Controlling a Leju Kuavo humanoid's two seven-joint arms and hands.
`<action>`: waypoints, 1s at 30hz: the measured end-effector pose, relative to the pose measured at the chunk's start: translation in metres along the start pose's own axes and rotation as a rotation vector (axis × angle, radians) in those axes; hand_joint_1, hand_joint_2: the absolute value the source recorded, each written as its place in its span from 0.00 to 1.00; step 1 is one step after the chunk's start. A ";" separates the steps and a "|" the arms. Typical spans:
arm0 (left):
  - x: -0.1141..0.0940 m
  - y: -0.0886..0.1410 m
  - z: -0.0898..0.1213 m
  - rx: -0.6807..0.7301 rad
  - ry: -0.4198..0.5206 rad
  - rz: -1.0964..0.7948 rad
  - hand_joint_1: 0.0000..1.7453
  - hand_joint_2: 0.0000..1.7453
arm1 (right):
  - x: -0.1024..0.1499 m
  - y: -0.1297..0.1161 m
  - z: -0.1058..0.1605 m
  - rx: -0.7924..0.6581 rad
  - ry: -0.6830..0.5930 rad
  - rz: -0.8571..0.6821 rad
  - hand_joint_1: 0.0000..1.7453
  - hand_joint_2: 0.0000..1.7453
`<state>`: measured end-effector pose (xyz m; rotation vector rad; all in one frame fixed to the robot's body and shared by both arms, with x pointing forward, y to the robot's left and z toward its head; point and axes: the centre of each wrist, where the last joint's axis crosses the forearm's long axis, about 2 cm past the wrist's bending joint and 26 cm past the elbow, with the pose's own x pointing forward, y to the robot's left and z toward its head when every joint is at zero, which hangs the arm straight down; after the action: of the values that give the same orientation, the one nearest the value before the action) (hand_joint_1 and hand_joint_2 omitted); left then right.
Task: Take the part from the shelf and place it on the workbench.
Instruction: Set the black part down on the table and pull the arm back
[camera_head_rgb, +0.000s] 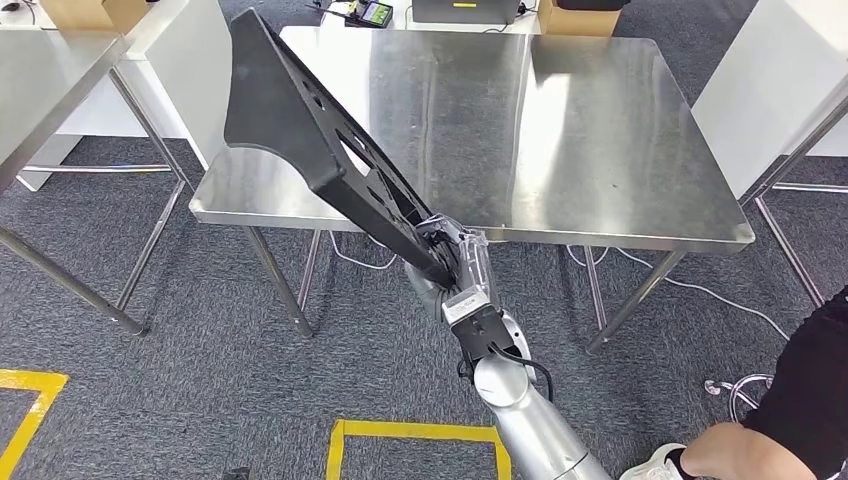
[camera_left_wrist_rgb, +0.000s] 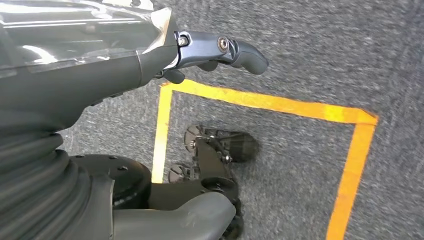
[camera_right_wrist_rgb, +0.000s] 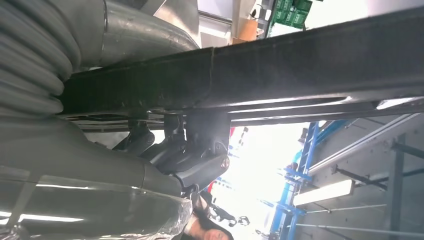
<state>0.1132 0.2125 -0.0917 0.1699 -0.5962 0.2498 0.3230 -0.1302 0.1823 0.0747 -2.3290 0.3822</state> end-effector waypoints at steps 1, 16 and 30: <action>0.000 0.000 0.000 0.000 0.000 -0.001 0.00 1.00 | 0.000 0.000 0.000 0.000 0.000 0.000 1.00 1.00; -0.002 0.001 0.001 -0.006 -0.005 -0.005 0.00 1.00 | -0.003 -0.002 -0.001 0.016 0.005 0.007 1.00 1.00; -0.004 0.008 -0.001 -0.001 -0.017 -0.006 0.00 1.00 | -0.002 0.002 -0.004 0.024 -0.002 -0.003 1.00 1.00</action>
<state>0.1085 0.2195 -0.0940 0.1724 -0.6130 0.2427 0.3270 -0.1275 0.1834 0.0903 -2.3268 0.4084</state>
